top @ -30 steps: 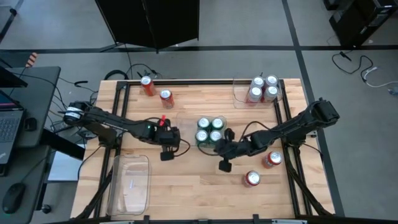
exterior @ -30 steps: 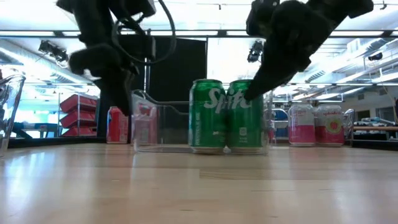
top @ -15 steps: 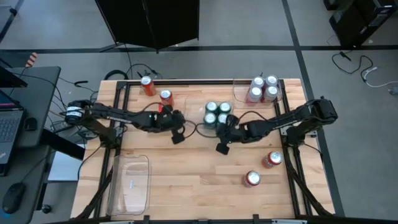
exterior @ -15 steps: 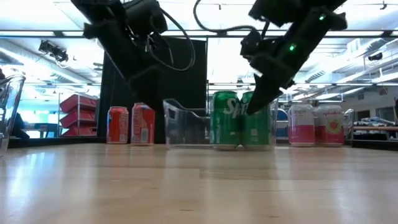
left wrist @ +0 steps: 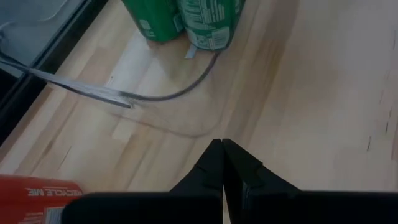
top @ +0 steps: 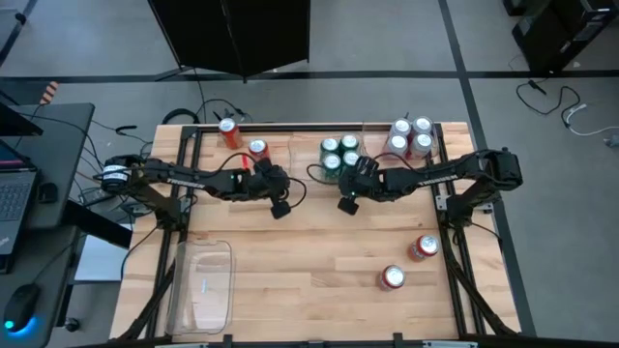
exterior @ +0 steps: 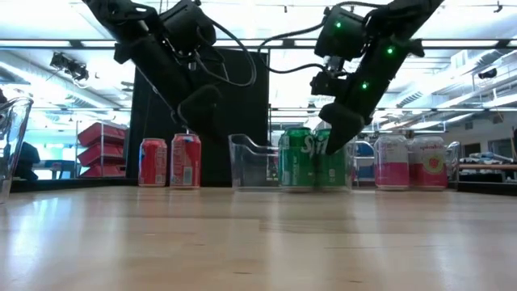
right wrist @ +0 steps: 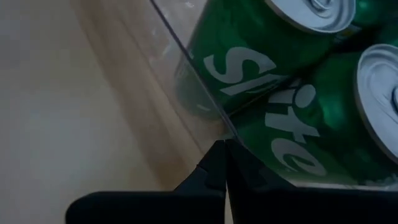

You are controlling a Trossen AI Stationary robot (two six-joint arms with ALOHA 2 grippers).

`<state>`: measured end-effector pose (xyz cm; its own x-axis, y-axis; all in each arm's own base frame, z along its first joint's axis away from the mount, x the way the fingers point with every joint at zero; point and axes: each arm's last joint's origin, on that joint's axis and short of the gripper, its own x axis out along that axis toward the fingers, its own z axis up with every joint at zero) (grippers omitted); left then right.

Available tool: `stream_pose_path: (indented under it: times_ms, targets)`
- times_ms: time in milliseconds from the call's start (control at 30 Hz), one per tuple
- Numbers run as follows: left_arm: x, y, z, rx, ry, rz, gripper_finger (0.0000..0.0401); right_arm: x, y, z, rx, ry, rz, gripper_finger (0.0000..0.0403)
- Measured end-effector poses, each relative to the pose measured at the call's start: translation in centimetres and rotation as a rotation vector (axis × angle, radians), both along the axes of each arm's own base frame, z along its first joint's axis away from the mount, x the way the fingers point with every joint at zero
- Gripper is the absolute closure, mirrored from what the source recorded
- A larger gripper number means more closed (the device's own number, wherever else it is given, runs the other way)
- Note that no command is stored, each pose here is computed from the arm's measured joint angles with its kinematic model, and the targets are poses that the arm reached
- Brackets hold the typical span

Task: Sort soda cans
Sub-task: Move the middle transparent bin from the middle to the top middle of the table

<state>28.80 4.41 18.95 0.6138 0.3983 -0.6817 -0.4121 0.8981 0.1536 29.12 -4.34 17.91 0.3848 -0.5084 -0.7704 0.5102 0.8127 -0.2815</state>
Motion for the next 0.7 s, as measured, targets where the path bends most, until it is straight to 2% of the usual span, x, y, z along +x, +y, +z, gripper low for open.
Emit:
stream_pose_path:
  times_ms: [200,467,700]
  targets:
    - [0.4,1.0,-0.1,0.021,-0.028,0.026,0.0400,-0.1,-1.1,0.0,-0.003,-0.005,-0.033,0.0403]
    - [1.8,3.5,-2.0,0.043,-0.086,0.091,0.0400,0.0,-1.2,0.1,-0.007,-0.025,-0.036,0.0403]
    - [1.6,5.6,-2.0,0.057,-0.125,0.157,0.0400,-0.1,-2.6,0.2,-0.026,-0.024,-0.046,0.0403]
